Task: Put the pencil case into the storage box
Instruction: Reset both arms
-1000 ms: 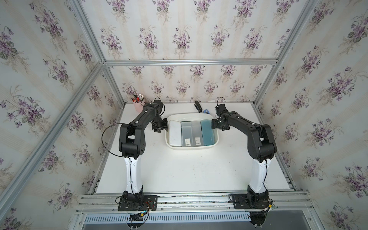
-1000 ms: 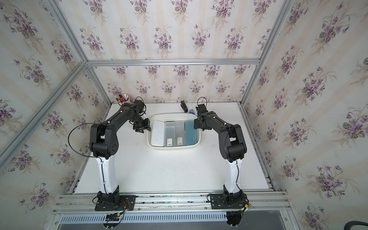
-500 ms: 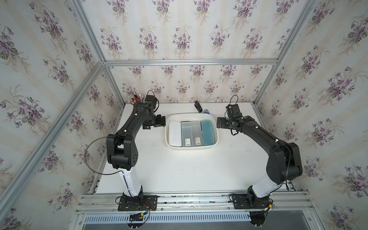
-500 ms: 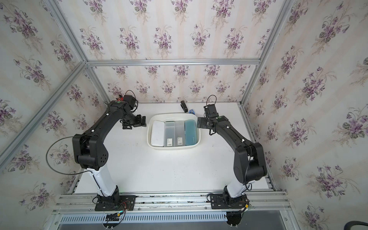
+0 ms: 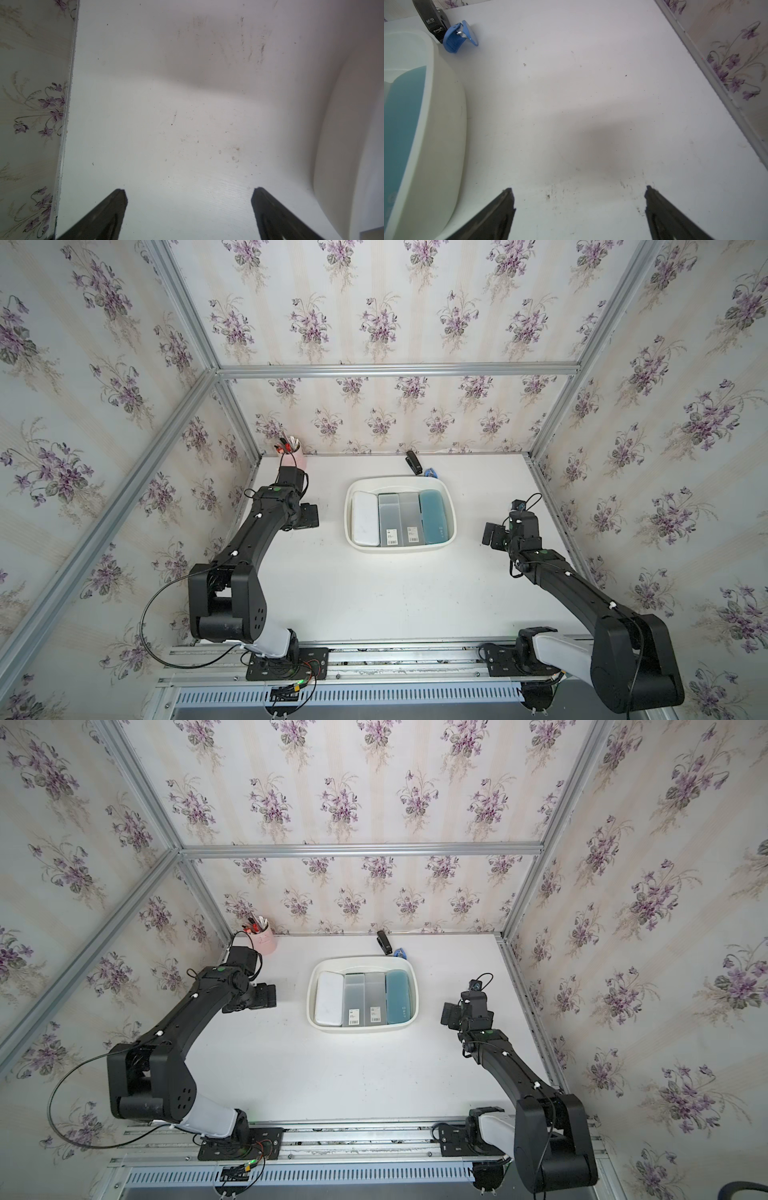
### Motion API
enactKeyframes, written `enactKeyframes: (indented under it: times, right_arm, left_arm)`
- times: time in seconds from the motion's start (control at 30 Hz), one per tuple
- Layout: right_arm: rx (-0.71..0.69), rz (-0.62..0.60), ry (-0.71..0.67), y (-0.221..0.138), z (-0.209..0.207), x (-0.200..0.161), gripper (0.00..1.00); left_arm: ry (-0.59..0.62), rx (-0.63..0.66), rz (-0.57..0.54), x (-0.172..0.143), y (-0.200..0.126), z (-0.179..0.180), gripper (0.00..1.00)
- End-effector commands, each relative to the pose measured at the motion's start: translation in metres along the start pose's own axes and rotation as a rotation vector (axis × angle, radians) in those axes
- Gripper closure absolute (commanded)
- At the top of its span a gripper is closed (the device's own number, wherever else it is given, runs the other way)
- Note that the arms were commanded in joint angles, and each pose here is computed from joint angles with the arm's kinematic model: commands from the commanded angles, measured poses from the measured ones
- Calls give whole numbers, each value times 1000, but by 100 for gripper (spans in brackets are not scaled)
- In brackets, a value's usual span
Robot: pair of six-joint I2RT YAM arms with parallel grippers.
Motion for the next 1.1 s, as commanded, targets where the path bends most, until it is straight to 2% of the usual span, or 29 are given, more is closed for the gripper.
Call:
enactKeyframes:
  times: [0.0,0.1,0.23,0.3,0.43,0.73,0.9,1.0,1.07]
  right_arm:
    - [-54,-196,-21,4,-6,17,0]
    - [-30,-212,-20,17,-7,11,0]
    - [-11,-203,-22,39,-2,8,0]
    - [-15,-202,-21,46,-1,13,0]
    - [17,-267,-13,49,3,21,0]
    - [54,-408,-29,39,3,25,0]
    - [71,-504,-25,32,-4,15,0]
    - [107,-593,-34,23,-6,0,0]
    - [84,-607,-7,18,-10,-3,0]
  left_arm:
    - [26,4,-132,10,7,4,1]
    - [81,18,-170,8,16,7,1]
    - [136,21,-284,6,23,9,1]
    - [139,2,-342,4,26,10,1]
    - [135,-40,-383,2,35,15,1]
    - [51,-260,-483,6,46,14,1]
    - [58,-296,-587,6,53,10,1]
    - [70,-320,-605,2,58,8,1]
    - [64,-308,-624,-5,63,7,1]
Point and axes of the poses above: each gripper's point midway between its finger pads, its own y axis out along the fingers, its own z axis along the line the jaws close on, x = y × z, the point moved 9 cm from there along -y, back along the fingers
